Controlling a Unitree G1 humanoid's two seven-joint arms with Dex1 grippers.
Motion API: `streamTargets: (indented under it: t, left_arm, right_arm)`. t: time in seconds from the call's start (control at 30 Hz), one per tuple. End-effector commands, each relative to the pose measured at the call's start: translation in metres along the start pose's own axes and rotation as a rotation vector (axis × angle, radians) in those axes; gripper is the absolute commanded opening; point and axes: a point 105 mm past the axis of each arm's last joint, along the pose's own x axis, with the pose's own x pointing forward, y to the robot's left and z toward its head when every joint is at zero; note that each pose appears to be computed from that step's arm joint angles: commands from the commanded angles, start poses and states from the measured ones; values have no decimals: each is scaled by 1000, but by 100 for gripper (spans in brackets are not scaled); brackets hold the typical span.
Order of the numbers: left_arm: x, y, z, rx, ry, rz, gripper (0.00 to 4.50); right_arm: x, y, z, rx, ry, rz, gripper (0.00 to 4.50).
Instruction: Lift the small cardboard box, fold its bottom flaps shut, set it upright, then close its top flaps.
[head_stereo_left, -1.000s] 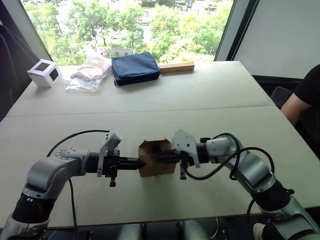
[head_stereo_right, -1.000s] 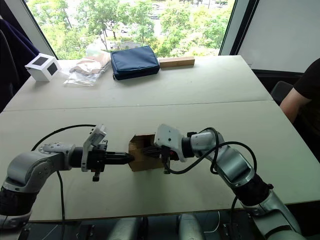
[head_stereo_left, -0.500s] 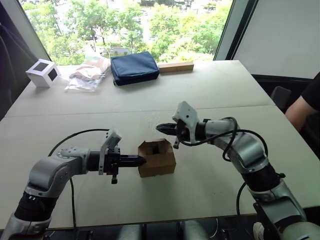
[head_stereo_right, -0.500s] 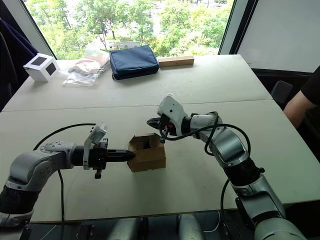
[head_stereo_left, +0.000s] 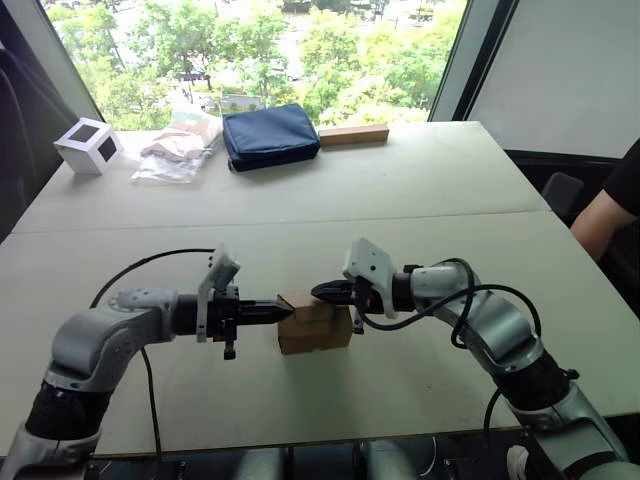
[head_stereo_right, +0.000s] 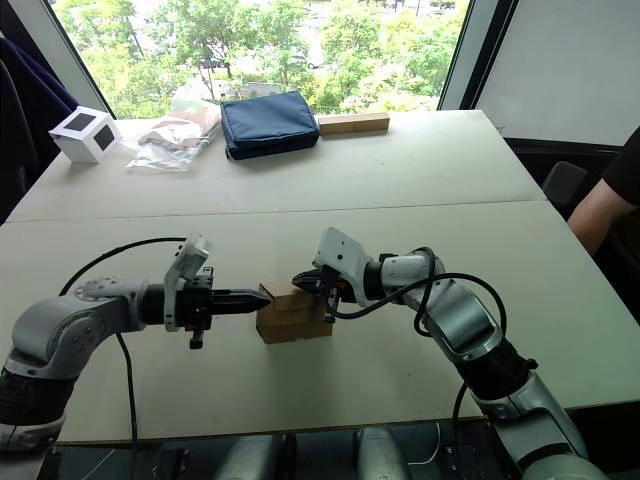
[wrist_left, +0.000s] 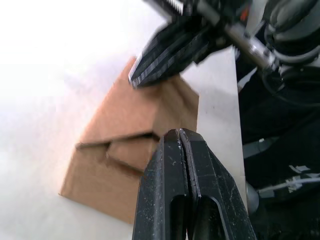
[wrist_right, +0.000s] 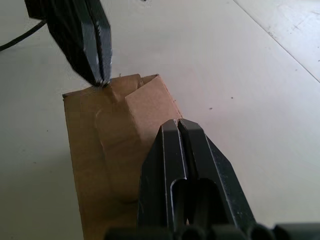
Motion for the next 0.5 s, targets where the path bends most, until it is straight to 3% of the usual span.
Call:
streamTargets:
  t: [0.03,0.3,0.5]
  left_arm:
    - [-1,6,14,31,-53,33,2]
    - [17,28,6,54,-52,111,2]
    - [24,29,0,61,-44,115,2]
  right_arm:
    - [-2,3,12,-37,-36,-4,0]
    - [-4,2,18,-53,-67,-21,0]
    - [-10,0,21,-70,-76,-46,0]
